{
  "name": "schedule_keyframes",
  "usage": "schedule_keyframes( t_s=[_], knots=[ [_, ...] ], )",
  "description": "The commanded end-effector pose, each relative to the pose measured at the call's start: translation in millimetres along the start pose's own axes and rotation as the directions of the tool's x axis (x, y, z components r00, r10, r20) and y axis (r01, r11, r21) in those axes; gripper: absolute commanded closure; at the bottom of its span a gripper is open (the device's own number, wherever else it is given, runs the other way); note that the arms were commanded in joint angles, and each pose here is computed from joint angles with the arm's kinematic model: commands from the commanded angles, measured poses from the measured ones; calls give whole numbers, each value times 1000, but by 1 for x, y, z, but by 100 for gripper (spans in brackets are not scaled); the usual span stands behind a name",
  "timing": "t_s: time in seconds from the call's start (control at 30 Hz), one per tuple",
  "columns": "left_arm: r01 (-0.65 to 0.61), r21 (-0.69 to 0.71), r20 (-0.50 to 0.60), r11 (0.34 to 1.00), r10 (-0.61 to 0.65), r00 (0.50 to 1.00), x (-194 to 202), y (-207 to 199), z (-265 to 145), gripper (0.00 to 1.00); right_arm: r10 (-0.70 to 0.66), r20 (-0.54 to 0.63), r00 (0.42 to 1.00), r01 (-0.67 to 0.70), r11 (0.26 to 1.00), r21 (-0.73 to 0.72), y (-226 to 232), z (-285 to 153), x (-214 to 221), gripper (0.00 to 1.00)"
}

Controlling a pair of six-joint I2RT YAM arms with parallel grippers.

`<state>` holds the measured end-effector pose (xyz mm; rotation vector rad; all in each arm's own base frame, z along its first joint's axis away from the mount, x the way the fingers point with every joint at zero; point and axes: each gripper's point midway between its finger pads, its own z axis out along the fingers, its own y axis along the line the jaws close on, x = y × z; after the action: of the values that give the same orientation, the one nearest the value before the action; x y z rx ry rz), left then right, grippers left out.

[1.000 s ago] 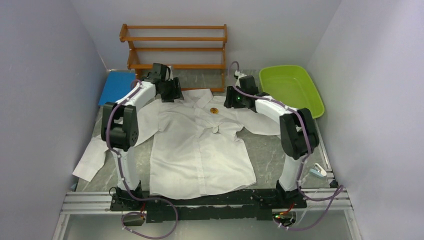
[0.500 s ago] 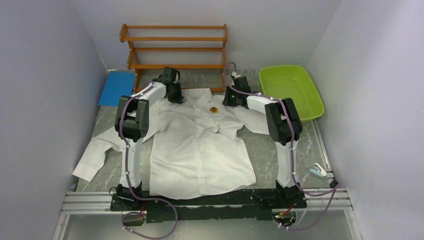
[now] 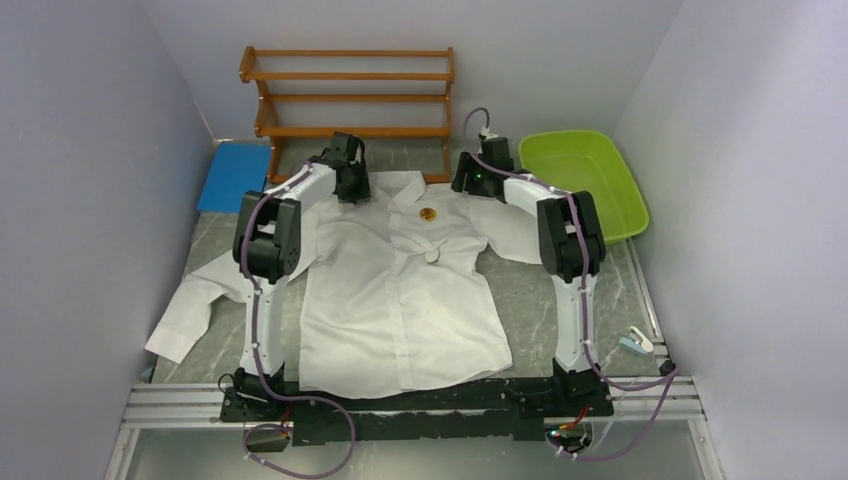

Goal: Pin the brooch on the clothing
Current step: Flatten out the clothes at the center of the board.

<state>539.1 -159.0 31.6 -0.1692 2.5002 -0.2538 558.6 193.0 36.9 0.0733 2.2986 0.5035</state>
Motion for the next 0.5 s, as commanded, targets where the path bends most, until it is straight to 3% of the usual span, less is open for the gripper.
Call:
schedule_keyframes(
  t_s=[0.0, 0.07, 0.2, 0.47],
  knots=[
    [-4, 50, 105, 999, -2, 994, -23, -13, -64, 44, -50, 117, 992, 54, 998, -32, 21, -71, -47, 32],
    [6, 80, 118, 997, -15, 993, -20, -19, -87, 35, -51, 132, 990, 59, 997, -54, 30, -99, -49, 27],
    [26, 112, 120, 993, -40, 992, -3, -18, -132, 28, -47, 132, 990, 61, 993, -104, 44, -156, -37, 24],
    [113, 44, 87, 993, -117, 989, 60, 19, -207, 19, 35, -10, 999, -36, 996, -78, 21, -233, 66, 24]
  ],
)
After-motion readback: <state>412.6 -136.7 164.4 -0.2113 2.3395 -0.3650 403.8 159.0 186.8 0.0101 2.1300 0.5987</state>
